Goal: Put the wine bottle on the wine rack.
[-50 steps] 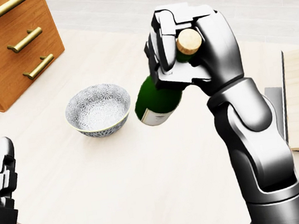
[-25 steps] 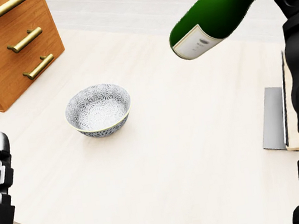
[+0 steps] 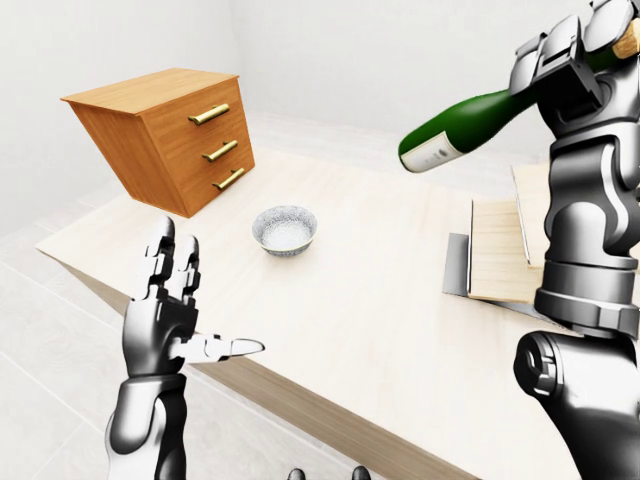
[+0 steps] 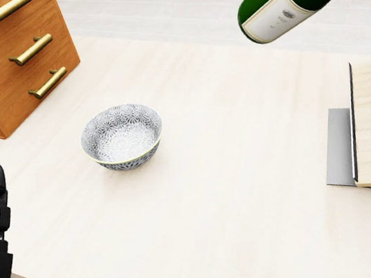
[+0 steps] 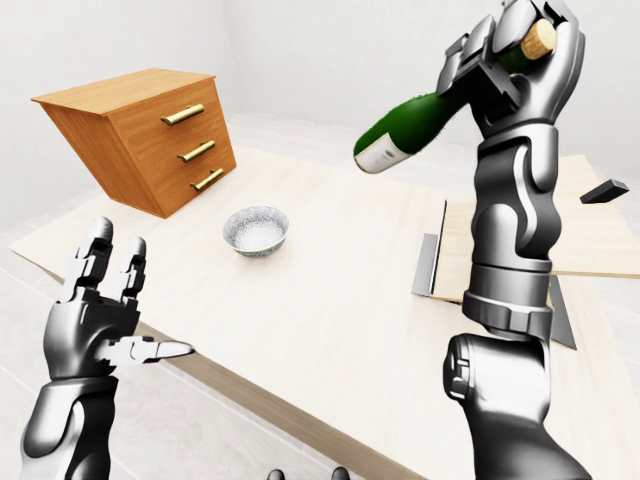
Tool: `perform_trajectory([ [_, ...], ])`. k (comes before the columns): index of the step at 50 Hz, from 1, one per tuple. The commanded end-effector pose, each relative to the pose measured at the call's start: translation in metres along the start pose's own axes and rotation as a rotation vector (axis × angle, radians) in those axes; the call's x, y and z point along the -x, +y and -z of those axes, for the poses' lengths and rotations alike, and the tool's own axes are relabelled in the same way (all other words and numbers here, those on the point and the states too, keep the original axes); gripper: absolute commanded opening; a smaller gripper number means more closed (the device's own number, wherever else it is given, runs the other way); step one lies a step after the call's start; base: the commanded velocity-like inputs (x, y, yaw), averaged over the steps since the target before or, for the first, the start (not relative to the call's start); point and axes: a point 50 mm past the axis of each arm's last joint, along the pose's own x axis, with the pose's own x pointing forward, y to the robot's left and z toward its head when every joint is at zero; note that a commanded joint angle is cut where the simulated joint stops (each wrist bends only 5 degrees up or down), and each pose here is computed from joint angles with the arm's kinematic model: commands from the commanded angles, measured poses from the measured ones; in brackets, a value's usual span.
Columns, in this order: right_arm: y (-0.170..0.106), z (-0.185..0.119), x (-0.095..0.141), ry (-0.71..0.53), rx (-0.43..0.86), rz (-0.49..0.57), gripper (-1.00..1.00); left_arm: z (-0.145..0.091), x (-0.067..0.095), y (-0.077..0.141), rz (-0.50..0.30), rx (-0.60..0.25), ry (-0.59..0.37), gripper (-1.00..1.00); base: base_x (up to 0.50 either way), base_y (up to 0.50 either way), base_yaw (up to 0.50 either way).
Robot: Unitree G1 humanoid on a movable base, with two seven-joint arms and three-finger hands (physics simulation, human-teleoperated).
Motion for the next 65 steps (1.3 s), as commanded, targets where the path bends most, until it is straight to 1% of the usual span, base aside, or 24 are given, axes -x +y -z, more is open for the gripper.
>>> perform_trajectory([
  [1,-0.018,-0.036,-0.014,-0.062,0.003,0.015,-1.00,0.001,-0.004,0.004,-0.021,0.016,-0.006,1.00,0.00,0.00,0.00],
  [4,-0.029,-0.044,-0.014,-0.069,0.025,0.030,-1.00,0.001,-0.004,0.001,-0.016,0.024,-0.008,1.00,0.00,0.00,0.00],
  [8,-0.040,-0.053,-0.011,-0.090,0.003,0.056,-1.00,0.000,-0.004,-0.001,-0.008,0.018,-0.011,1.00,0.00,0.00,0.00],
  [12,-0.052,-0.066,-0.007,-0.128,-0.045,0.098,-1.00,-0.004,-0.005,0.000,-0.016,0.022,-0.030,1.00,0.00,0.00,0.00],
  [13,-0.056,-0.070,-0.005,-0.149,-0.080,0.117,-1.00,-0.003,-0.004,0.001,-0.017,0.025,-0.026,1.00,0.00,0.00,0.00],
  [17,-0.067,-0.080,0.002,-0.174,-0.140,0.170,-1.00,0.004,-0.003,0.000,-0.017,0.030,0.004,1.00,0.00,0.00,0.00],
  [19,-0.070,-0.081,0.004,-0.166,-0.136,0.175,-1.00,0.004,-0.003,0.000,-0.018,0.030,0.006,1.00,0.00,0.00,0.00],
  [23,-0.078,-0.087,0.009,-0.171,-0.162,0.203,-1.00,0.001,-0.003,0.001,-0.023,0.029,-0.008,1.00,0.00,0.00,0.00],
  [27,-0.086,-0.093,0.015,-0.176,-0.187,0.237,-1.00,0.002,-0.004,0.002,-0.026,0.028,-0.003,1.00,0.00,0.00,0.00],
  [34,-0.095,-0.096,0.023,-0.161,-0.215,0.272,-1.00,0.003,-0.005,0.001,-0.023,0.025,-0.002,1.00,0.00,0.00,0.00],
  [37,-0.102,-0.102,0.028,-0.176,-0.262,0.305,-1.00,0.001,-0.005,0.000,-0.022,0.025,-0.009,1.00,0.00,0.00,0.00],
  [42,-0.107,-0.103,0.036,-0.158,-0.278,0.328,-1.00,-0.001,-0.007,0.001,-0.024,0.021,-0.020,1.00,0.00,0.00,0.00],
  [47,-0.113,-0.111,0.042,-0.161,-0.296,0.354,-1.00,-0.003,-0.005,0.001,-0.024,0.016,-0.024,1.00,0.00,0.00,0.00],
  [49,-0.116,-0.114,0.043,-0.169,-0.331,0.367,-1.00,-0.002,-0.005,0.000,-0.021,0.018,-0.018,1.00,0.00,0.00,0.00],
  [53,-0.121,-0.122,0.041,-0.168,-0.314,0.379,-1.00,0.000,-0.004,-0.004,-0.013,0.022,-0.010,1.00,0.00,0.00,0.00],
  [59,-0.128,-0.122,0.043,-0.148,-0.281,0.386,-1.00,-0.003,-0.005,-0.005,-0.007,0.020,-0.022,1.00,0.00,0.00,0.00],
  [61,-0.133,-0.121,0.045,-0.149,-0.299,0.413,-1.00,-0.003,-0.005,-0.005,-0.008,0.019,-0.022,1.00,0.00,0.00,0.00],
  [65,-0.134,-0.121,0.047,-0.144,-0.299,0.412,-1.00,-0.003,-0.005,-0.005,-0.010,0.018,-0.023,1.00,0.00,0.00,0.00],
])
